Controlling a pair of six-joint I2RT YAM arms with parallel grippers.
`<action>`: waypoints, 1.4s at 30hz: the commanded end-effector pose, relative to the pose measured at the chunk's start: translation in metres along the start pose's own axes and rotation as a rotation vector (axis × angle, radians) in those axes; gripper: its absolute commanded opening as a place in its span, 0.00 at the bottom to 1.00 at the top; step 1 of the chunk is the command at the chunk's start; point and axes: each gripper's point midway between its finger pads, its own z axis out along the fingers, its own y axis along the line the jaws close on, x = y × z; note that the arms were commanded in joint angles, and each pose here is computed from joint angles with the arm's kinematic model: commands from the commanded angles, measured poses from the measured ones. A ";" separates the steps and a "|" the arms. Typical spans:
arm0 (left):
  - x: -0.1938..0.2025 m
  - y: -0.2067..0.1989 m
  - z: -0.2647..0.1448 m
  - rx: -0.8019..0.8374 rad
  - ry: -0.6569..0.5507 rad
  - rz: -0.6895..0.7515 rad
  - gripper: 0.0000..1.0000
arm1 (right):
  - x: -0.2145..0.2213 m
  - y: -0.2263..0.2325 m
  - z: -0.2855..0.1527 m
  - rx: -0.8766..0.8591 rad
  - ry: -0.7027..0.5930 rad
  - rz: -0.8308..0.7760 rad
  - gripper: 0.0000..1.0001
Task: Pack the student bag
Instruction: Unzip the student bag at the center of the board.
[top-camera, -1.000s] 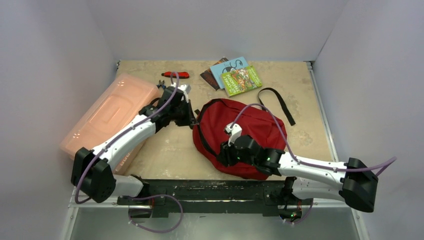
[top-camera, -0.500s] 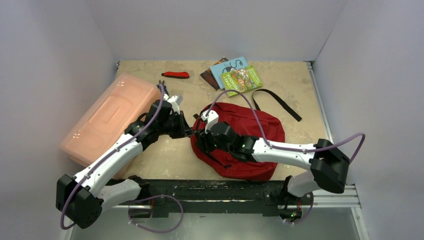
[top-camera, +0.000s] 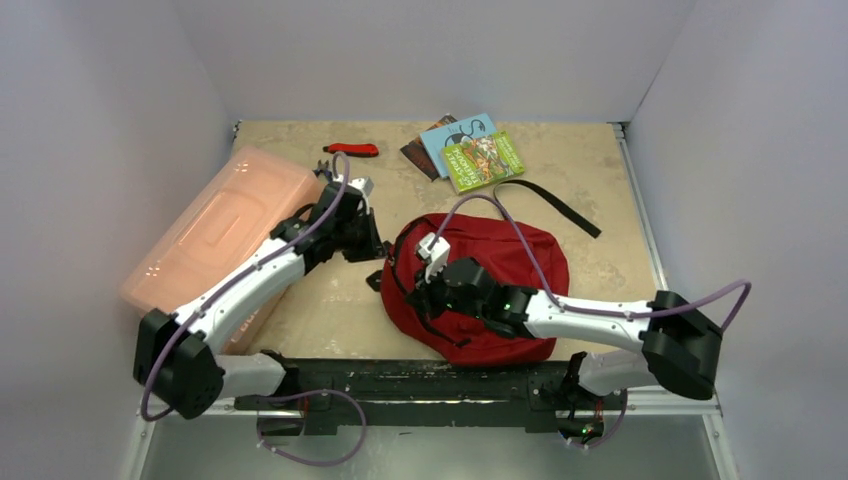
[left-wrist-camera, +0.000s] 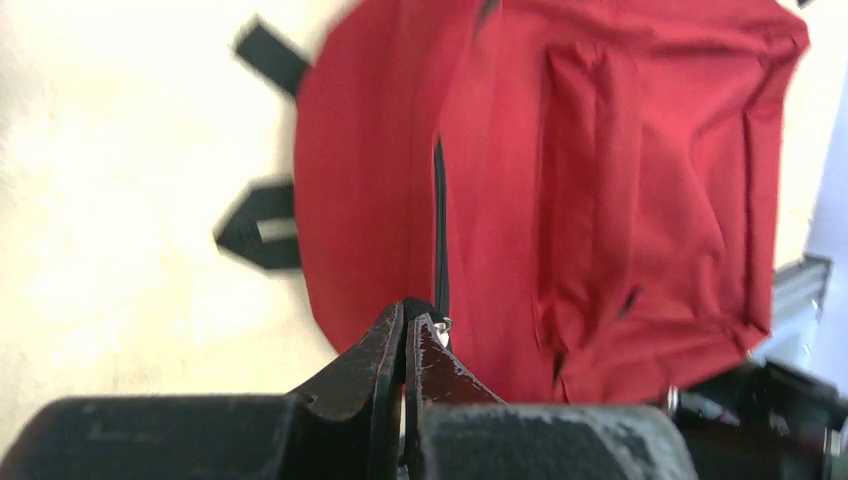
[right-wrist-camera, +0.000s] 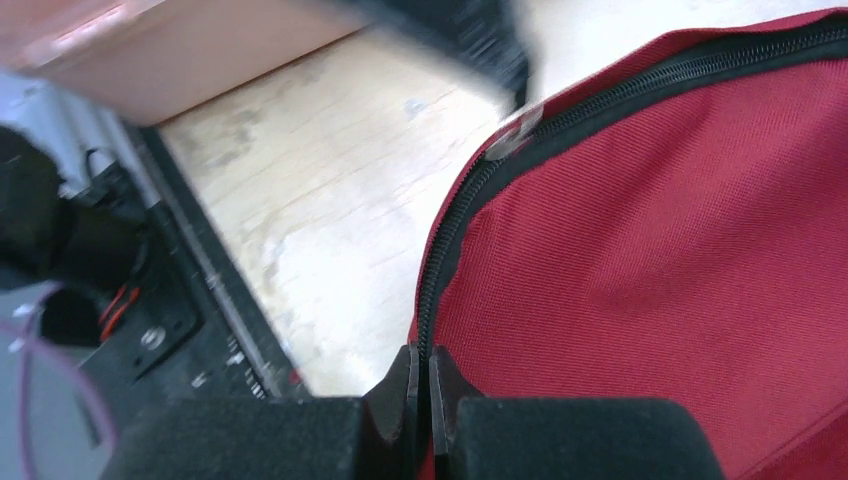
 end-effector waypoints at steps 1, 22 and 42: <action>-0.081 0.004 0.014 -0.144 -0.193 0.003 0.00 | 0.050 0.040 -0.027 -0.255 0.115 -0.019 0.00; -0.126 -0.081 0.172 0.203 0.073 0.208 0.00 | 0.076 0.046 -0.067 -0.335 0.062 0.071 0.00; -0.099 -0.079 0.091 0.202 0.073 0.120 0.00 | -0.001 -0.015 -0.043 0.224 0.012 0.097 0.62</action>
